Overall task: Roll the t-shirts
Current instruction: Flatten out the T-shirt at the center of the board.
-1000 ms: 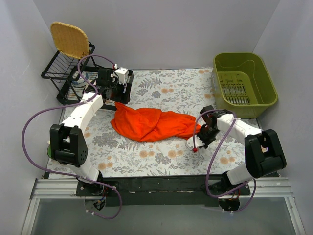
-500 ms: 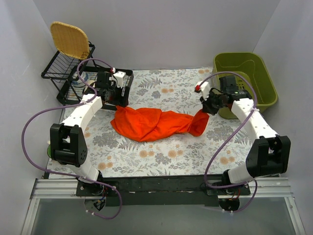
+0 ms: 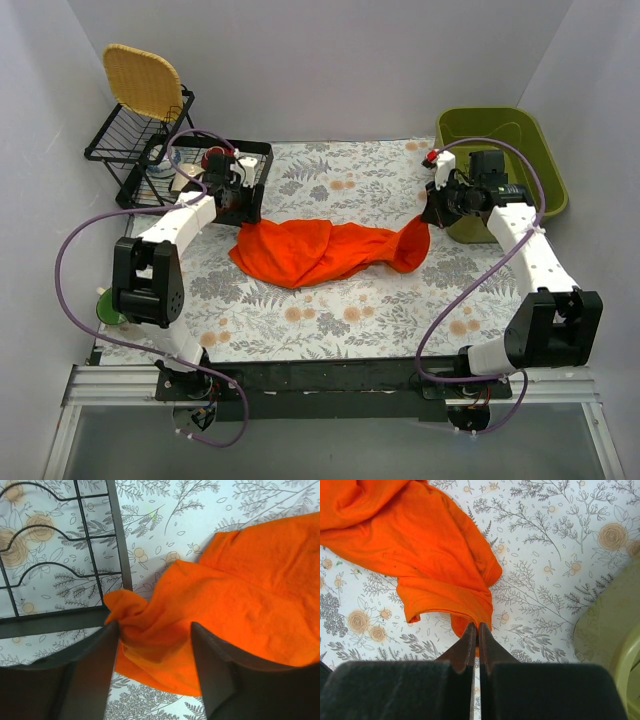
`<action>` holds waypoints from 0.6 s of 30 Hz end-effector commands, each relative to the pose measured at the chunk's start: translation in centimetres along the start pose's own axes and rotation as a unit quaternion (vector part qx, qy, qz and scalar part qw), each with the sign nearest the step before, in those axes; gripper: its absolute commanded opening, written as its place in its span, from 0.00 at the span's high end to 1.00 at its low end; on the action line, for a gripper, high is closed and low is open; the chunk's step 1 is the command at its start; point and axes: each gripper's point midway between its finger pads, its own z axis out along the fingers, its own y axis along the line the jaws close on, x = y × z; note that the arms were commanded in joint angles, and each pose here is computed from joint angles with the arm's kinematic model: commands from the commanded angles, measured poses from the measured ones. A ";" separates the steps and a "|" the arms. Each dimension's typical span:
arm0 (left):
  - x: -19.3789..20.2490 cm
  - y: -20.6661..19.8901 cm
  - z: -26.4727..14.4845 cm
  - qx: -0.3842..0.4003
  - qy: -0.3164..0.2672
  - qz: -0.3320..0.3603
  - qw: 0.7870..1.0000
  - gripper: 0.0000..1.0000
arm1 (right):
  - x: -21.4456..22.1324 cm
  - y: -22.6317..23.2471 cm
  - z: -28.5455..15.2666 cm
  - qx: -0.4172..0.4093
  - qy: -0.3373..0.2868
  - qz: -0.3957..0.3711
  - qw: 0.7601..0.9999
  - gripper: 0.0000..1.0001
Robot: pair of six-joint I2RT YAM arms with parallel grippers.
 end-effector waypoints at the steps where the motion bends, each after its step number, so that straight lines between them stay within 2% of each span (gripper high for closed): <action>1: -2.1 0.0 0.5 -0.004 -0.019 0.002 1.000 0.58 | -3.4 -0.4 -0.4 0.001 -0.047 -0.009 0.999 0.99; 3: -2.4 -0.1 0.6 -0.003 -0.021 0.007 1.000 0.72 | -3.4 -0.4 -0.2 -0.001 -0.048 -0.002 0.999 0.99; 4: -2.3 -0.3 0.7 -0.001 -0.019 0.011 1.000 0.96 | -3.5 -0.4 -0.2 -0.002 -0.048 -0.002 0.999 0.99; 5: -2.8 -0.3 0.4 0.001 -0.023 0.013 1.000 1.00 | -3.5 -0.4 -0.1 -0.004 -0.049 -0.001 0.999 0.99; 8: -4.4 -0.6 -2.1 -0.002 -0.042 0.016 0.999 1.00 | -4.8 -1.6 -1.1 0.026 -0.058 -0.012 0.998 0.99; 11: -6.4 -0.4 -7.1 -0.024 -0.084 0.030 0.996 1.00 | -7.5 -3.8 -3.4 0.072 -0.096 -0.015 0.993 0.99; 13: -5.3 0.0 -9.8 -0.032 -0.081 0.037 0.996 1.00 | -9.6 -4.2 -4.9 0.087 -0.121 -0.011 0.989 0.99; 14: -5.2 -0.2 -12.6 -0.035 -0.101 0.064 0.992 1.00 | -9.7 -5.6 -6.0 0.105 -0.127 0.003 0.986 0.99; 17: 1.4 0.0 -14.7 -0.037 -0.037 0.127 0.990 1.00 | -9.7 -5.4 -7.2 0.107 -0.128 0.007 0.986 0.99; 18: 2.6 -0.3 -16.7 -0.044 -0.047 0.150 0.987 1.00 | -9.1 -5.2 -7.2 0.104 -0.120 0.009 0.987 0.99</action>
